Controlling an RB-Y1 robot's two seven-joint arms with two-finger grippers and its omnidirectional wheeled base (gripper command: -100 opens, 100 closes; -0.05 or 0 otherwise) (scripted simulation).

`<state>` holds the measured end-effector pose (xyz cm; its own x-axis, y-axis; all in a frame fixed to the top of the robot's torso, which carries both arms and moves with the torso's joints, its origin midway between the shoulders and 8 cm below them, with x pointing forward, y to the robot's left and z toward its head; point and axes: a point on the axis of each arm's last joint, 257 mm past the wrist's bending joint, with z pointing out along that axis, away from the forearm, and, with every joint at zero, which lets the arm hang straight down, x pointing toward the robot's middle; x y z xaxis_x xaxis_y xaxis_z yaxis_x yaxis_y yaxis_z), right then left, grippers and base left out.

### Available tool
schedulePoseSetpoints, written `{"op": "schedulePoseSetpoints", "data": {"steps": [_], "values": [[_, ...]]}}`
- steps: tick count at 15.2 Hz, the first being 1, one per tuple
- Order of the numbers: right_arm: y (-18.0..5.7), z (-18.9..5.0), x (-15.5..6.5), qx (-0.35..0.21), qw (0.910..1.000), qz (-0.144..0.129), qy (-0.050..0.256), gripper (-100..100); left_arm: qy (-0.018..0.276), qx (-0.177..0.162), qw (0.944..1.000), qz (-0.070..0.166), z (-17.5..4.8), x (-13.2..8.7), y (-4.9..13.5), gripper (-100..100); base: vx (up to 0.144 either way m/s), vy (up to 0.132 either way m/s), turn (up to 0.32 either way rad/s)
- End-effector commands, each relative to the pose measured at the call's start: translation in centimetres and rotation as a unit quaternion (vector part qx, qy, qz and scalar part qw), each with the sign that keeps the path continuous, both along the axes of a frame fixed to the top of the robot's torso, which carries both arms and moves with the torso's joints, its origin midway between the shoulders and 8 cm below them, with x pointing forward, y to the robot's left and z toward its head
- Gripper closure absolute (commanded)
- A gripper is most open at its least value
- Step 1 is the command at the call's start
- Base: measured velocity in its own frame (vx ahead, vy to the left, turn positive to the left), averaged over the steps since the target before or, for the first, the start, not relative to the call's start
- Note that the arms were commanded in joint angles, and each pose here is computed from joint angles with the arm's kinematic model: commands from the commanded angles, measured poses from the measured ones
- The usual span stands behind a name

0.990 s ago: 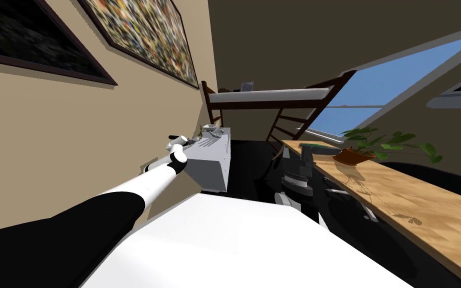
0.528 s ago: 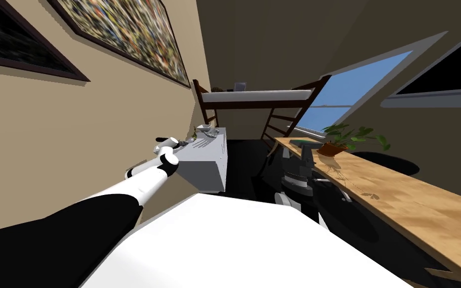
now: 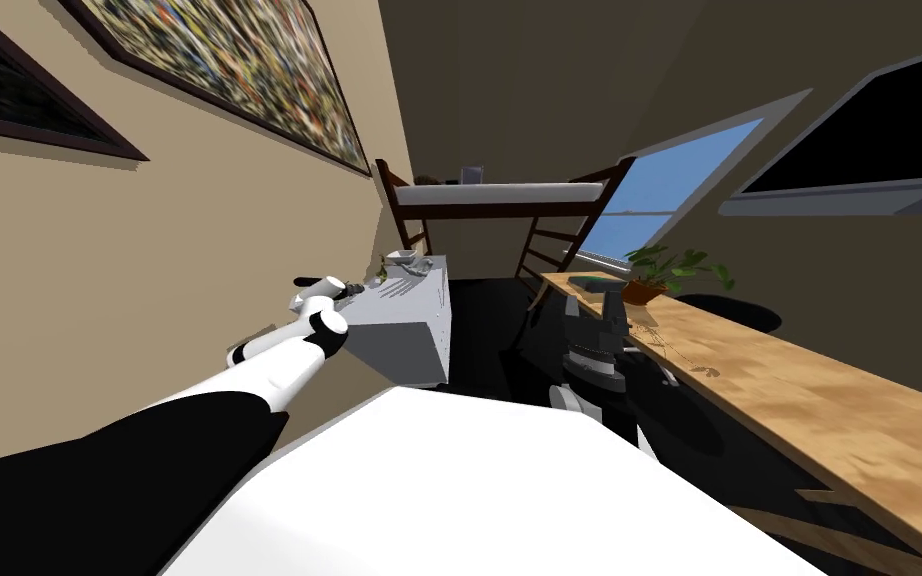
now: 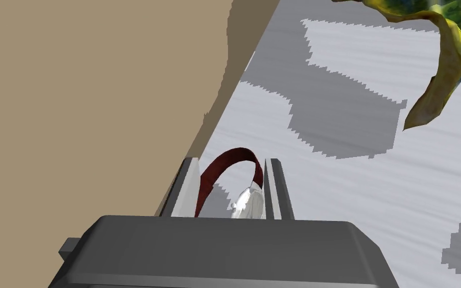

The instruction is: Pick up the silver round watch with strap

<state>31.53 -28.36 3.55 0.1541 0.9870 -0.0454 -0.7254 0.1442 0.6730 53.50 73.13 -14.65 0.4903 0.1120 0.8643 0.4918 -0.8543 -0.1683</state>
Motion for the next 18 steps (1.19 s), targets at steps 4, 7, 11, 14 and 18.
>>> {"op": "schedulePoseSetpoints", "data": {"steps": [4, 7, 11, 14, 18], "values": [[0.0, 0.0, 0.0, 0.0, 1.0, 0.0, 0.0, 0, 0.0, -0.001, 0.9999, -0.011, -0.3, 1.6, -1.7, 100, 0.008, -0.006, 0.026], [0.0, 0.0, 0.0, 0.0, 1.0, 0.0, 0.0, 0, 0.001, -0.003, 0.9997, -0.025, -0.6, 3.3, -3.7, 100, 0.035, -0.044, 0.146], [0.0, 0.0, 0.0, 0.0, 1.0, 0.0, 0.0, 0, 0.002, -0.006, 0.9985, -0.054, -0.8, 6.5, -8.0, 100, 0.031, 0.025, 0.175], [0.0, 0.0, 0.0, 0.0, 1.0, 0.0, 0.0, 0, 0.0, -0.005, 0.9968, -0.08, -0.2, 9.3, -11.9, 100, 0.026, 0.042, 0.29], [0.0, 0.0, 0.0, 0.0, 1.0, 0.0, 0.0, 0, 0.003, -0.006, 0.9965, -0.083, -0.7, 9.5, -12.4, 100, 0.012, 0.017, 0.07]]}}
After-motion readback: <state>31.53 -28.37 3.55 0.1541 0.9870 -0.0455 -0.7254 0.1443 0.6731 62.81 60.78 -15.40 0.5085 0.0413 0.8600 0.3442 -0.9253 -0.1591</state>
